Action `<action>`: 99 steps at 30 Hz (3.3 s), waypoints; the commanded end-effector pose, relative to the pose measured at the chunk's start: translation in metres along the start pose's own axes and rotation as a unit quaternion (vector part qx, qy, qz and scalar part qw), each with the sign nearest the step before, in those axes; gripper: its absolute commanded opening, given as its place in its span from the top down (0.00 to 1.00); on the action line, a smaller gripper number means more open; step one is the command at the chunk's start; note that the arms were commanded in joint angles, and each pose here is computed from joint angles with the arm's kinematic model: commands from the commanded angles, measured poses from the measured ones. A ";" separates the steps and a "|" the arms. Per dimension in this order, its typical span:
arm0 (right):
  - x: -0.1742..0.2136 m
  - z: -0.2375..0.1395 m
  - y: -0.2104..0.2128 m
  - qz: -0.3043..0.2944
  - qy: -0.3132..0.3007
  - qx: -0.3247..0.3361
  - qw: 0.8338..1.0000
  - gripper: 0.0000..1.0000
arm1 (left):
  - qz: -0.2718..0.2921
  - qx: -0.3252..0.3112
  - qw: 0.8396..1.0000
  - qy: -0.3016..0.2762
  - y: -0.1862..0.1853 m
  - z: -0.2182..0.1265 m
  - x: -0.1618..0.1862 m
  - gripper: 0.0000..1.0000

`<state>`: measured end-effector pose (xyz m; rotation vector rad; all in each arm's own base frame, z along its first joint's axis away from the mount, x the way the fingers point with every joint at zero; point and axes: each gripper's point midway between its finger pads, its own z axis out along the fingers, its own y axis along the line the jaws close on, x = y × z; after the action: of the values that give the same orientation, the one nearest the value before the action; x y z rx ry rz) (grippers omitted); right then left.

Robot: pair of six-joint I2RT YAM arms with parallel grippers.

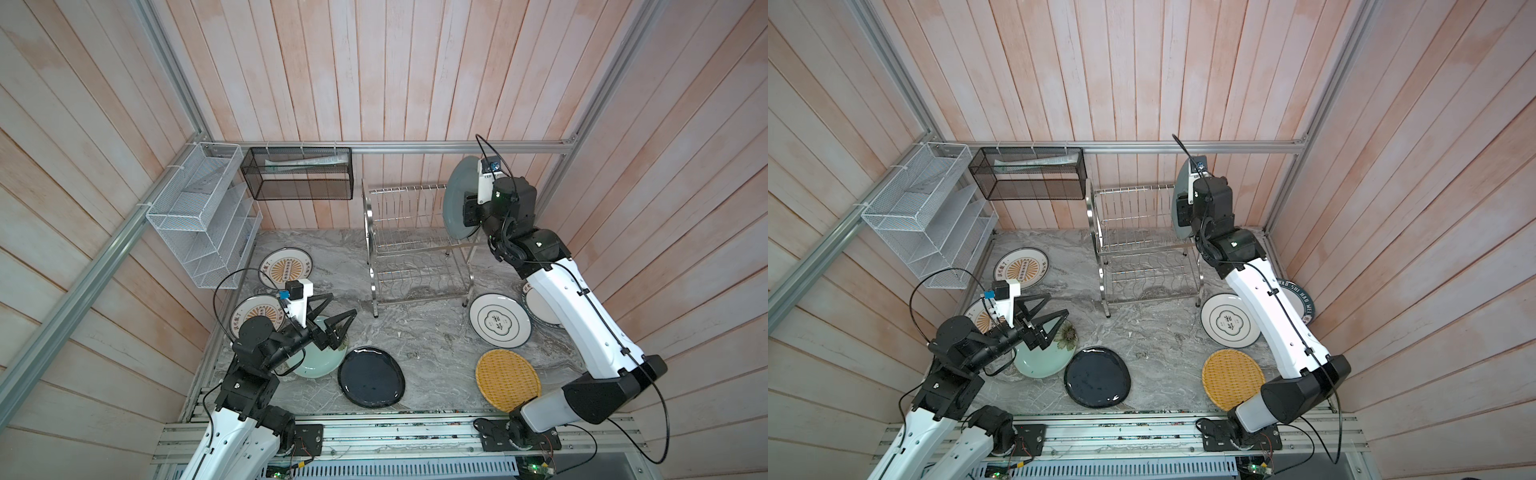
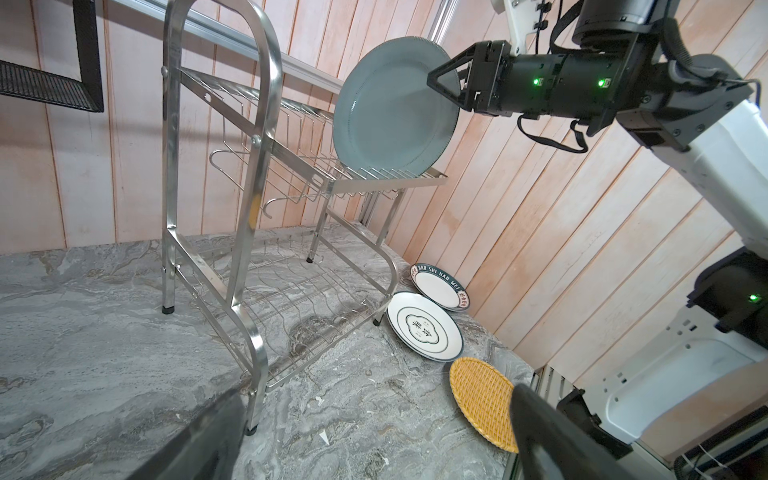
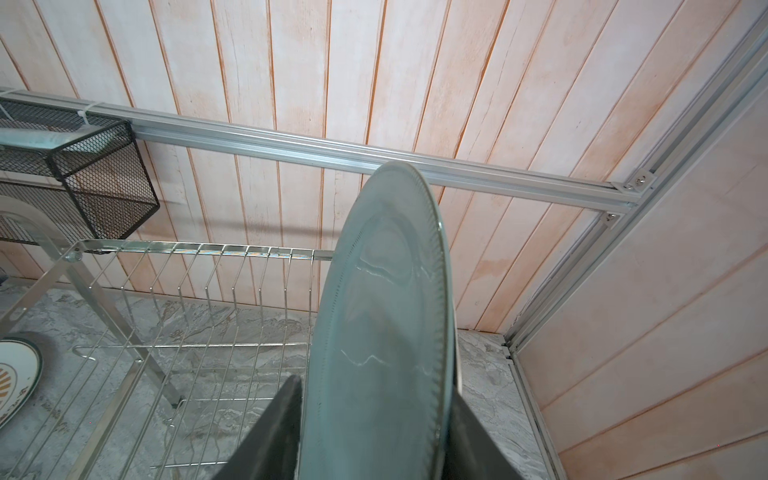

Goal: Load the plates into the dish rack
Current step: 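Open the right gripper and withdraw it from the rack toward the table, then grasp the white sunburst plate's edge with the left gripper and lift it upright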

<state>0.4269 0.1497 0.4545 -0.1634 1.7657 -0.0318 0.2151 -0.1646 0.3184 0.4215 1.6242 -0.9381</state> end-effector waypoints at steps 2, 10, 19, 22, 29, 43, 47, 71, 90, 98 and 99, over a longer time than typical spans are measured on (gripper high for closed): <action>-0.015 -0.013 0.000 0.014 -0.016 -0.016 1.000 0.46 | 0.000 0.007 1.000 0.000 -0.002 0.000 0.001 0.00; -0.017 -0.018 -0.002 0.024 -0.018 -0.017 0.999 0.36 | 0.001 0.009 1.000 0.000 -0.002 -0.001 0.001 0.00; -0.023 -0.028 -0.007 0.038 -0.024 -0.016 0.999 0.27 | 0.001 0.010 1.000 0.000 -0.003 -0.001 0.001 0.00; -0.026 -0.034 -0.009 0.046 -0.028 -0.018 0.998 0.26 | 0.000 0.009 1.000 0.000 -0.003 -0.001 0.001 0.00; -0.033 -0.071 -0.006 0.090 -0.053 -0.052 0.993 0.23 | -0.001 0.004 1.000 0.002 0.000 0.000 0.002 0.00; 0.111 -0.130 0.067 0.162 -0.058 -0.240 0.955 0.13 | -0.056 -0.083 0.993 0.063 0.047 0.020 0.032 0.00; 0.146 -0.128 0.090 0.165 -0.048 -0.284 0.943 0.11 | -0.096 -0.146 0.981 0.085 0.076 0.027 0.047 0.00; 0.241 -0.129 0.162 0.098 -0.044 -0.359 0.927 0.02 | -0.527 -0.399 0.741 -0.119 0.315 -0.003 0.095 0.19; 0.242 -0.136 0.172 0.091 -0.049 -0.383 0.918 0.02 | -0.573 -0.435 0.675 -0.163 0.384 0.001 0.128 0.32; 0.241 -0.138 0.175 0.085 -0.050 -0.388 0.916 0.02 | -0.587 -0.439 0.656 -0.180 0.401 0.003 0.135 0.37; 0.241 -0.138 0.175 0.085 -0.050 -0.388 0.916 0.02 | -0.589 -0.439 0.655 -0.180 0.403 0.004 0.136 0.38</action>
<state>0.2327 0.2790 0.2254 -0.5479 1.6196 0.7940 0.4539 0.0432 0.0456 -1.5838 1.7022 -0.8473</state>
